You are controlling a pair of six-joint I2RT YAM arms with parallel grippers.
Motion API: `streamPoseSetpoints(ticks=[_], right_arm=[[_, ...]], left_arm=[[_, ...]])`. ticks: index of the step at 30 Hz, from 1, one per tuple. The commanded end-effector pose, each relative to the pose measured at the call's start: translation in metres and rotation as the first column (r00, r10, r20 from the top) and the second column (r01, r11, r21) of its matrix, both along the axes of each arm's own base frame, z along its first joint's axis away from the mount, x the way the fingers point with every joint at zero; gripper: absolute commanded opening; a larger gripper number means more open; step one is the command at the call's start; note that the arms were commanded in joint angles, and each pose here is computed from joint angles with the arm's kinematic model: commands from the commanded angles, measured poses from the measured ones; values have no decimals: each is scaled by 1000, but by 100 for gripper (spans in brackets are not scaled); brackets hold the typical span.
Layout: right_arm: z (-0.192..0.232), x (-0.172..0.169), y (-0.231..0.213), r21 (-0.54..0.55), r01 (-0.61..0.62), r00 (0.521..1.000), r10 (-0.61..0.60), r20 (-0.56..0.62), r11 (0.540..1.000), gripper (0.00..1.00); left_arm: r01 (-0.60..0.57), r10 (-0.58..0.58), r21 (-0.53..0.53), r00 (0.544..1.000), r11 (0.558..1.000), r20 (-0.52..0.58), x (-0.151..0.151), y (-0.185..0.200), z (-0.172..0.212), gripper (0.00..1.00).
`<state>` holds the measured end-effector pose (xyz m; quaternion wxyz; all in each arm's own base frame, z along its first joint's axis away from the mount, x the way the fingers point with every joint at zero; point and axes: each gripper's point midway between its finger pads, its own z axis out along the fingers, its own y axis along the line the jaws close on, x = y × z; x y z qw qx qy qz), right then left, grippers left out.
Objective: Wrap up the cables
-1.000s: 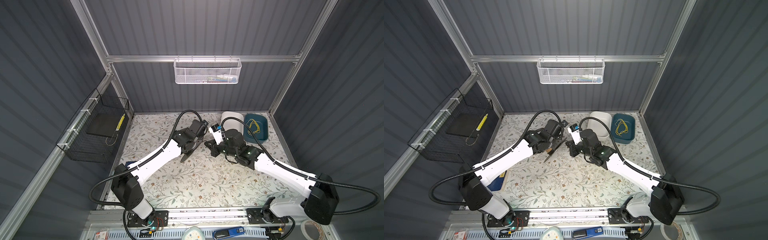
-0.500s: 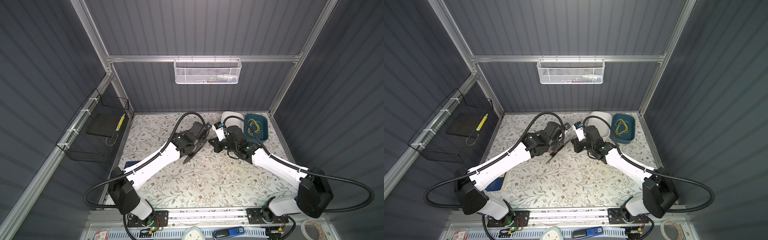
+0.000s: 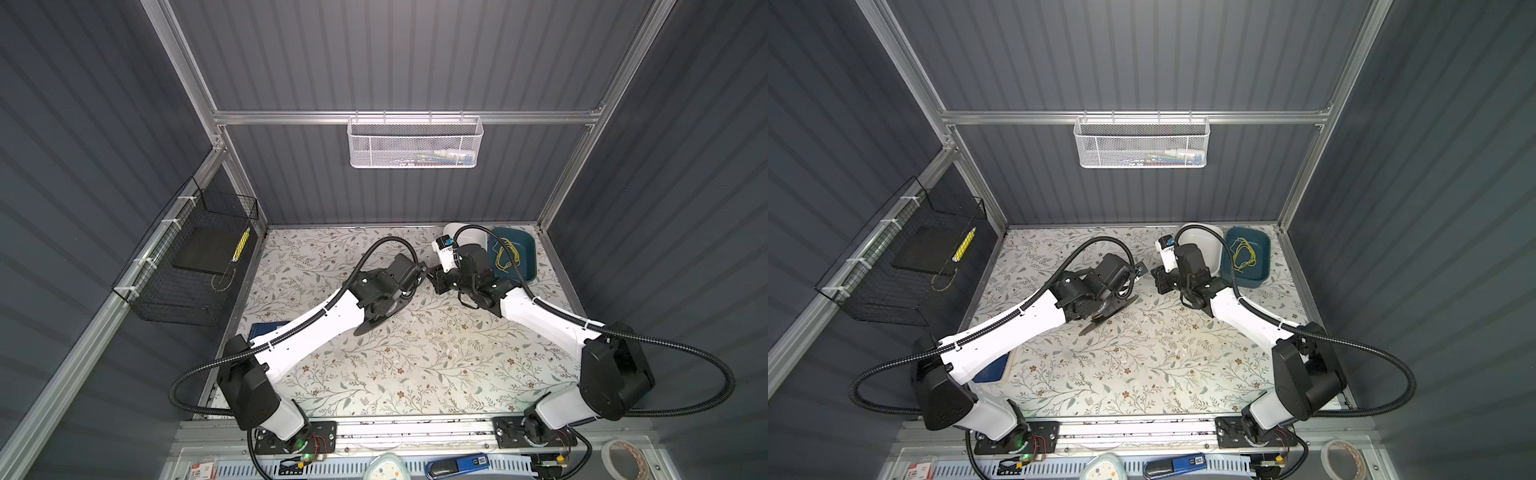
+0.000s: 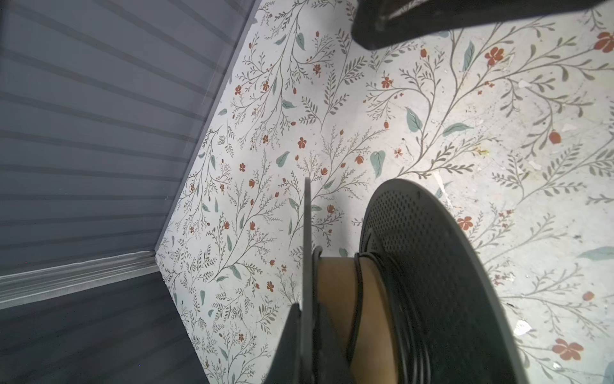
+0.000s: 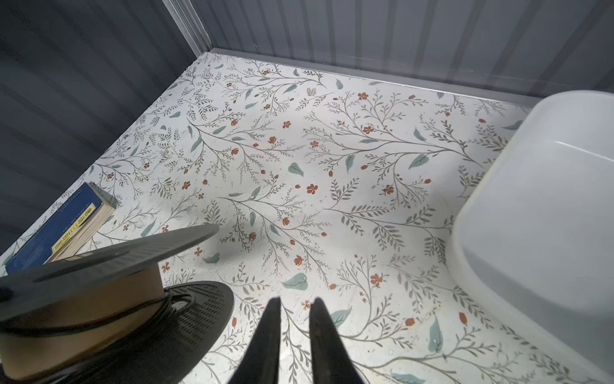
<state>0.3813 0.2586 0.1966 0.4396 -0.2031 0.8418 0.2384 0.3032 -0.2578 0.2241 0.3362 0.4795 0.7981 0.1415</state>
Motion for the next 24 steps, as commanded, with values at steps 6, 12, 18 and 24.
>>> streamPoseSetpoints(ticks=[6,12,18,24], right_arm=[[-13,-6,-3,66,21,999,-20,-26,998,21],[-20,-19,-5,126,26,998,-20,-52,992,22],[-21,-24,-14,124,51,998,-45,-52,991,23],[-18,-31,-24,156,67,997,-59,-55,985,25]], left_arm=[[21,-22,84,1000,996,10,0,-8,-3,0],[23,-24,128,1000,991,8,3,-15,-8,0],[-18,9,129,998,992,64,5,-17,-10,0],[-3,5,-10,969,1000,246,-14,-42,-28,0]])
